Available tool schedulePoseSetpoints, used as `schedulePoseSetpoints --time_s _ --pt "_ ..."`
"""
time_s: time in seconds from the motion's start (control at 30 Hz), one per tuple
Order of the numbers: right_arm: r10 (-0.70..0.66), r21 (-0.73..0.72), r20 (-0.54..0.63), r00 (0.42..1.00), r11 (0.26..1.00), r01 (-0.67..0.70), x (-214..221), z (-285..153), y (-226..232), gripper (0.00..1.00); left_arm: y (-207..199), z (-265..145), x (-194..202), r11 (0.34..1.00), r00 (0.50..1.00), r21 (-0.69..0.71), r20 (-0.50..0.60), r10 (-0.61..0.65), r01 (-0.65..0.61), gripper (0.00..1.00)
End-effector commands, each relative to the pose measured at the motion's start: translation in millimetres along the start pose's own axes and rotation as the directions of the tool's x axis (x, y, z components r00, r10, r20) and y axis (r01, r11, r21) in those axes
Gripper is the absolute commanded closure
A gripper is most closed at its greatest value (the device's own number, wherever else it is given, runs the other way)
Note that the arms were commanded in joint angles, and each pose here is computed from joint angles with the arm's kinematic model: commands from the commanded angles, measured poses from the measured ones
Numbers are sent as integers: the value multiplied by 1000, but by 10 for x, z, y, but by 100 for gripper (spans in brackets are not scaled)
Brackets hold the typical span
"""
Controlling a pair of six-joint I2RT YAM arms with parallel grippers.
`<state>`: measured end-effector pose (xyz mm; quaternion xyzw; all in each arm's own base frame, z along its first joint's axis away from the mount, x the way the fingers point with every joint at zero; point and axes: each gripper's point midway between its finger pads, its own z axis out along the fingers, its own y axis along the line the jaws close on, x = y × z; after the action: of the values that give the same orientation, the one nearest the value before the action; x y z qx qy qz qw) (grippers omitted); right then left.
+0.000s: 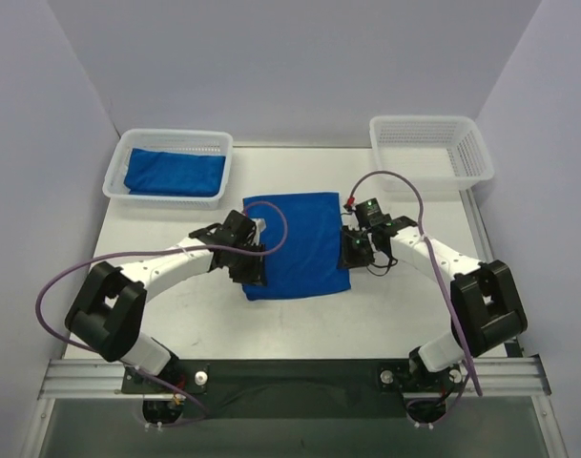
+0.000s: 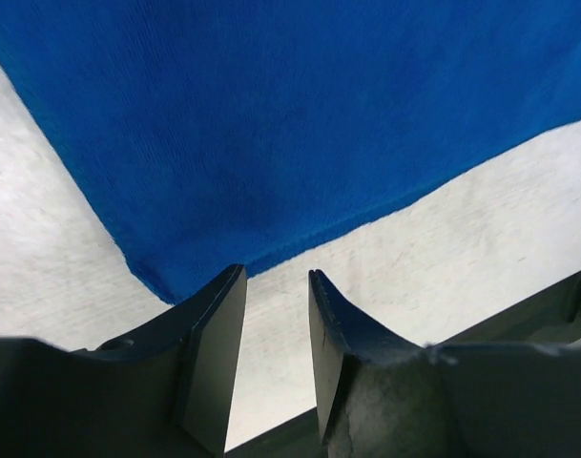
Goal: Fold and stack the towels
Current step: Fold the towel
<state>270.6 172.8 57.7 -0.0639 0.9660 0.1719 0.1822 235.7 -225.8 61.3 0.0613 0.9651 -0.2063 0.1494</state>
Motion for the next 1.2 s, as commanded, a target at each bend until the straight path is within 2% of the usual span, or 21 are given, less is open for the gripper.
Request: schedulePoseSetpoints --time_s 0.0,0.07,0.3,0.4,0.47,0.53,0.6,0.63,0.7,0.77,0.87,1.03,1.17 --pt "59 11 -41 997 998 -59 219 92 -66 83 73 148 312 1000 996 -22 -85 -2 1 58" --pt "107 12 -69 992 994 -107 396 158 -102 83 150 202 519 999 991 -40 -137 -6 0 62" --pt "243 48 -150 958 970 -238 939 184 -223 86 428 214 1031 994 970 -107 -234 -57 32 63" --pt "264 27 -150 953 964 -263 1078 104 -186 86 430 118 1093 993 972 -107 -226 -68 45 63" --pt "257 19 -128 958 966 -257 1075 58 -173 84 367 -1 966 995 986 -87 -154 -59 46 59" --pt "237 5 -81 968 971 -238 988 -33 -153 82 329 -98 792 993 994 -91 -72 -83 76 49" --pt "196 3 -18 981 981 -196 821 -134 -140 77 270 -225 610 991 993 -71 10 -116 117 46" --pt "179 0 -2 984 984 -179 771 -162 -128 75 290 -267 506 987 990 -80 54 -133 137 44" --pt "135 -22 46 990 991 -135 619 -243 -47 68 382 -330 330 971 969 -82 122 -213 224 32" --pt "109 -32 66 992 994 -107 551 -280 2 61 484 -328 225 954 950 -78 151 -275 288 29" --pt "95 -34 85 992 995 -93 478 -304 33 58 472 -247 120 943 932 -47 179 -316 329 30" --pt "104 -16 77 992 995 -103 523 -249 -13 58 470 -53 209 936 931 -38 128 -343 350 41" --pt "118 -12 75 990 993 -117 598 -191 -54 57 485 57 217 931 926 -31 129 -356 362 45"
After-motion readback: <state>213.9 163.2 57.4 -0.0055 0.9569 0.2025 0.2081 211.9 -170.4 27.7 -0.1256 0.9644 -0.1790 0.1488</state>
